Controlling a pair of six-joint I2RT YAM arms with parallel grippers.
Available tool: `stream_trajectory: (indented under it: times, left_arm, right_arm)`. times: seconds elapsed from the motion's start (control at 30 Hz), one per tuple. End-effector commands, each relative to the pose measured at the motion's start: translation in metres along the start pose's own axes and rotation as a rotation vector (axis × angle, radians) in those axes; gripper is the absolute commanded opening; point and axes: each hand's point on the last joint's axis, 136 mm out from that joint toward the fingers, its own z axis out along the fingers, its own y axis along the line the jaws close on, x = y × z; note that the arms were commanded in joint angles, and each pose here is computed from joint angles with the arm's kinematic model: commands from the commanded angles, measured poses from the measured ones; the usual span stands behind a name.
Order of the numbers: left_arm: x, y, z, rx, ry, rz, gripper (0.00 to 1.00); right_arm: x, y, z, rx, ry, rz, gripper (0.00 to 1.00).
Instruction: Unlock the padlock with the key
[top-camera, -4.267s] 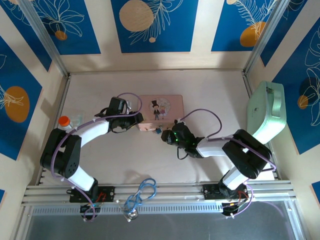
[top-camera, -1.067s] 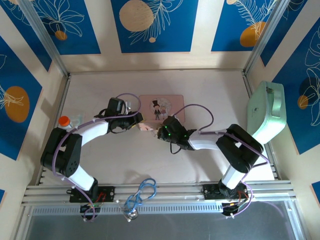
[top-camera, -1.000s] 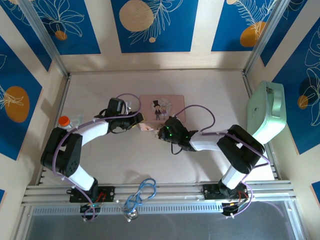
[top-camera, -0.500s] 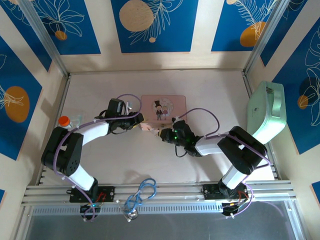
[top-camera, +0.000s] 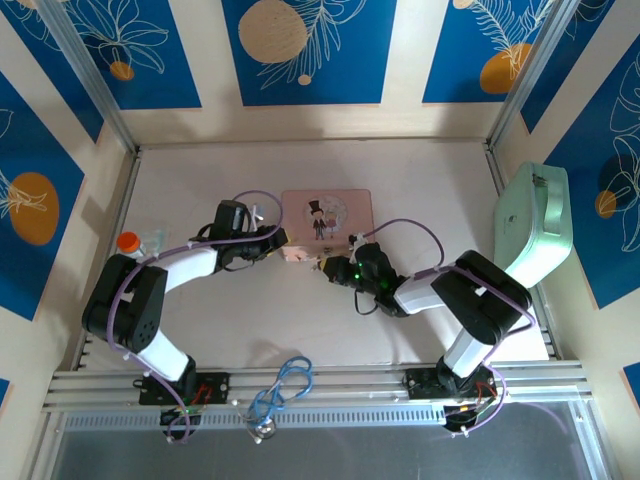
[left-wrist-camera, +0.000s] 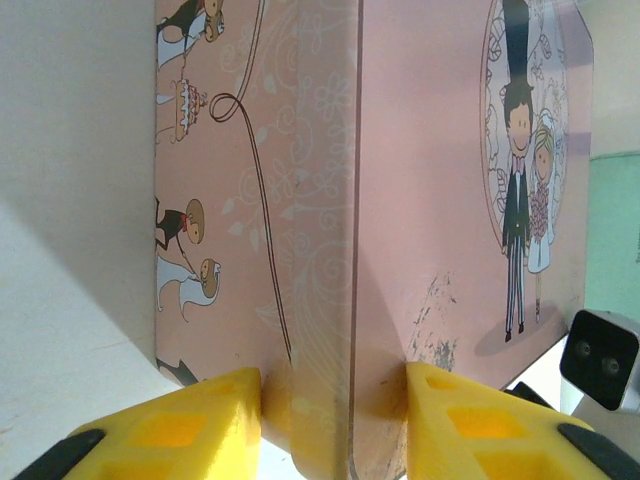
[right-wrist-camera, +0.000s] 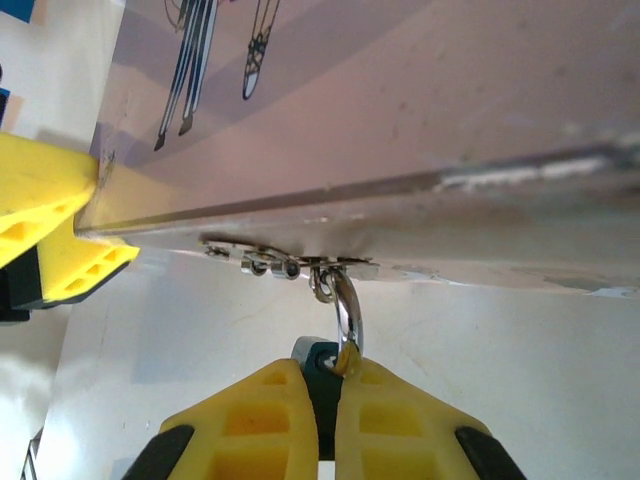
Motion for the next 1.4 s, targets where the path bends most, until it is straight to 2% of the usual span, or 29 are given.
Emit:
stream_trajectory:
  times: [0.0,0.33,0.73,0.87,1.03,1.37]
  left_arm:
    - [0.028,0.061,-0.003,-0.2,0.063,-0.113,0.36]
    - [0.028,0.07,-0.008,-0.219,0.065,-0.118,0.37]
    - [0.013,0.06,-0.019,-0.222,0.043,-0.093,0.37]
    - [0.007,0.051,-0.023,-0.209,0.034,-0.088,0.39]
    - [-0.005,0.028,-0.031,-0.17,-0.003,-0.058,0.47]
    - [-0.01,0.01,-0.023,-0.134,-0.01,-0.053,0.52]
  right_arm:
    - [0.001,-0.018,0.002,0.039,-0.003,0.054,0.0]
    - [0.001,-0.012,0.011,0.013,0.009,0.061,0.0]
    - [0.004,-0.005,0.012,0.005,0.019,0.053,0.0]
    - [0.004,-0.005,0.01,0.006,0.018,0.051,0.0]
    - [0.007,-0.003,0.008,0.021,0.015,0.037,0.0]
    - [0.004,-0.003,0.005,0.027,0.005,0.04,0.0]
